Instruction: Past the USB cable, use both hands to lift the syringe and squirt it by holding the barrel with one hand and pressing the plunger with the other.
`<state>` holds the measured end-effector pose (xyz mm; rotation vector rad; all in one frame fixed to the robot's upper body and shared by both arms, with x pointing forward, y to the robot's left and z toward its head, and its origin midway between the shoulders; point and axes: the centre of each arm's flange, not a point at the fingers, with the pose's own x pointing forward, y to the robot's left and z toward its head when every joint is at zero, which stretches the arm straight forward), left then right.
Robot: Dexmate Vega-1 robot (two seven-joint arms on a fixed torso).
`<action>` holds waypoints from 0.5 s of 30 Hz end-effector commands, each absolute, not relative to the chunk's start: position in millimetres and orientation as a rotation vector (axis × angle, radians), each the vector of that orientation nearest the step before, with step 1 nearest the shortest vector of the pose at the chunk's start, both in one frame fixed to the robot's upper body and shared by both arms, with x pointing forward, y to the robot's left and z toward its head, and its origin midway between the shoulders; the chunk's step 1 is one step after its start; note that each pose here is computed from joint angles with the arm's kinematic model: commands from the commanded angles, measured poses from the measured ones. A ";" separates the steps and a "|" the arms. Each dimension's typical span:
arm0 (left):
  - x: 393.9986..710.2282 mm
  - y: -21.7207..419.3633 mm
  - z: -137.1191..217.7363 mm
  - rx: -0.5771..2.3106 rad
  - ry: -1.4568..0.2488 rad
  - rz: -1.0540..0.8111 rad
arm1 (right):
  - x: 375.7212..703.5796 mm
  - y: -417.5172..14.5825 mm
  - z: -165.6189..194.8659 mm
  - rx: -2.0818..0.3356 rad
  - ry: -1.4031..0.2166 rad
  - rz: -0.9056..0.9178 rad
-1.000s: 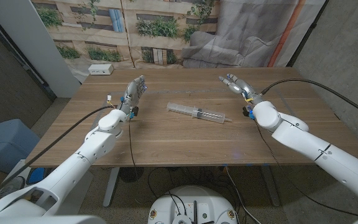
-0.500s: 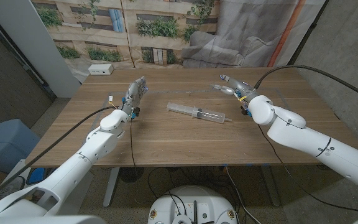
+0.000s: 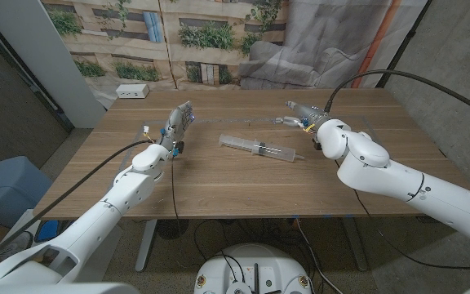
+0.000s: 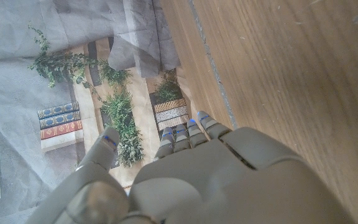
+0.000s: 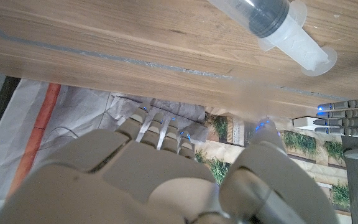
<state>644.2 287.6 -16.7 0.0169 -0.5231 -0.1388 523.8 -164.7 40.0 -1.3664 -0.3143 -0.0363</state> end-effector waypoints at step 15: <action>645.4 297.7 -26.7 0.016 -0.491 -0.148 | 517.4 -122.2 39.2 -1.561 -0.065 0.019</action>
